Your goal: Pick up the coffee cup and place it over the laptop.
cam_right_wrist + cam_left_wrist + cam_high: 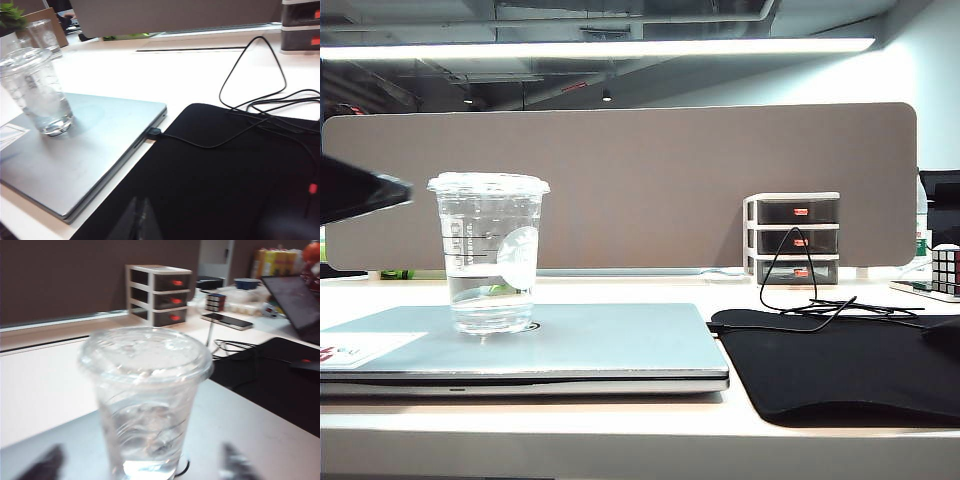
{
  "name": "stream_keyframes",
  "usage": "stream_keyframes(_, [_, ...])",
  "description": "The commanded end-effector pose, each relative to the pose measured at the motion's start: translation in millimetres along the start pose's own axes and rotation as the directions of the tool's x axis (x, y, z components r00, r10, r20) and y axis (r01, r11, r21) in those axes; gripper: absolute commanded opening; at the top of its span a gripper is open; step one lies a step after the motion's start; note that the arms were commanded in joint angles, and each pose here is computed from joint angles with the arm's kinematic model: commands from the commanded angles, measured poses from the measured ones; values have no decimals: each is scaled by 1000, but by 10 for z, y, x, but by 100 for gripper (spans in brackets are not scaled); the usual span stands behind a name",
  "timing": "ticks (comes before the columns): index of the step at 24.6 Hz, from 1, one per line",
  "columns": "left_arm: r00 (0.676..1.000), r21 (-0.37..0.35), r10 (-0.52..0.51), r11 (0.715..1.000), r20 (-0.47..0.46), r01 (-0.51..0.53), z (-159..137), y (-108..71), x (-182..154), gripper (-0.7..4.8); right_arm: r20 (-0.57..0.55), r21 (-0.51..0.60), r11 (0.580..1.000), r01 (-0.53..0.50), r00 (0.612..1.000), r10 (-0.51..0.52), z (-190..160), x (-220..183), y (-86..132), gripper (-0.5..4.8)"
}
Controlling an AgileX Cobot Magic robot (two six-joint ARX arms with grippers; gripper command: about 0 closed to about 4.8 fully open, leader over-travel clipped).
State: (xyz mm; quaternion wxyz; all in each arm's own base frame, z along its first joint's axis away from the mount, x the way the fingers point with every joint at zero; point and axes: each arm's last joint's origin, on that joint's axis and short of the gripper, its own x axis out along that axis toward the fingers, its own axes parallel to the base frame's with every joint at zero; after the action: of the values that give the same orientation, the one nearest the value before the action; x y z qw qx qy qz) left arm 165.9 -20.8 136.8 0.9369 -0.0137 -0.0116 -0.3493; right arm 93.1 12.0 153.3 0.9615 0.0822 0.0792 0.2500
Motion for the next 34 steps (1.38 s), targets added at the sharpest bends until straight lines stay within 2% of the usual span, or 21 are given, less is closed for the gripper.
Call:
stream_keyframes(1, [999, -74, -5, 997, 33, 7, 60, -7, -2, 181, 35, -38, 997, 62, 998, -61, 19, 3, -19, -6])
stream_keyframes(2, [999, -70, -8, 998, 37, 10, 66, -11, -1, 87, 48, -50, 991, 120, 992, -118, 27, 2, -34, -6])
stream_keyframes(4, [999, -50, -2, 999, 40, 4, 69, -10, -1, -8, 66, -95, 973, 211, 976, -205, 35, -3, -59, -6])
stream_keyframes(7, [997, -49, 58, 997, 49, -56, 76, 7, -2, -5, 99, -124, 935, 332, 942, -321, 56, -14, -91, -6])
stream_keyframes(10, [988, -47, 146, 989, 60, -143, 84, 32, -6, -5, 134, -141, 846, 514, 857, -498, 72, -39, -141, -6])
stream_keyframes(12, [985, -18, 159, 987, 73, -158, 106, 32, -10, -5, 162, -130, 801, 585, 809, -564, 93, -54, -158, -6])
stream_keyframes(18, [965, 23, 194, 979, 177, -202, 301, -10, -67, -5, 175, -130, 806, 578, 813, -555, 105, -56, -152, -6])
stream_keyframes(22, [958, -37, 257, 966, 125, -255, 315, -31, -115, -5, 175, -127, 808, 575, 815, -552, 105, -56, -151, -6])
stream_keyframes(28, [938, -17, 308, 951, 158, -309, 424, -112, -192, -5, 180, -114, 820, 560, 824, -538, 111, -53, -146, -6])
stream_keyframes(32, [921, -53, 383, 923, 72, -380, 386, -195, -266, -5, 179, -105, 822, 559, 824, -537, 111, -53, -146, -6])
stream_keyframes(34, [908, -31, 417, 909, 43, -416, 375, -244, -319, -5, 180, -105, 822, 559, 824, -537, 111, -53, -146, -6])
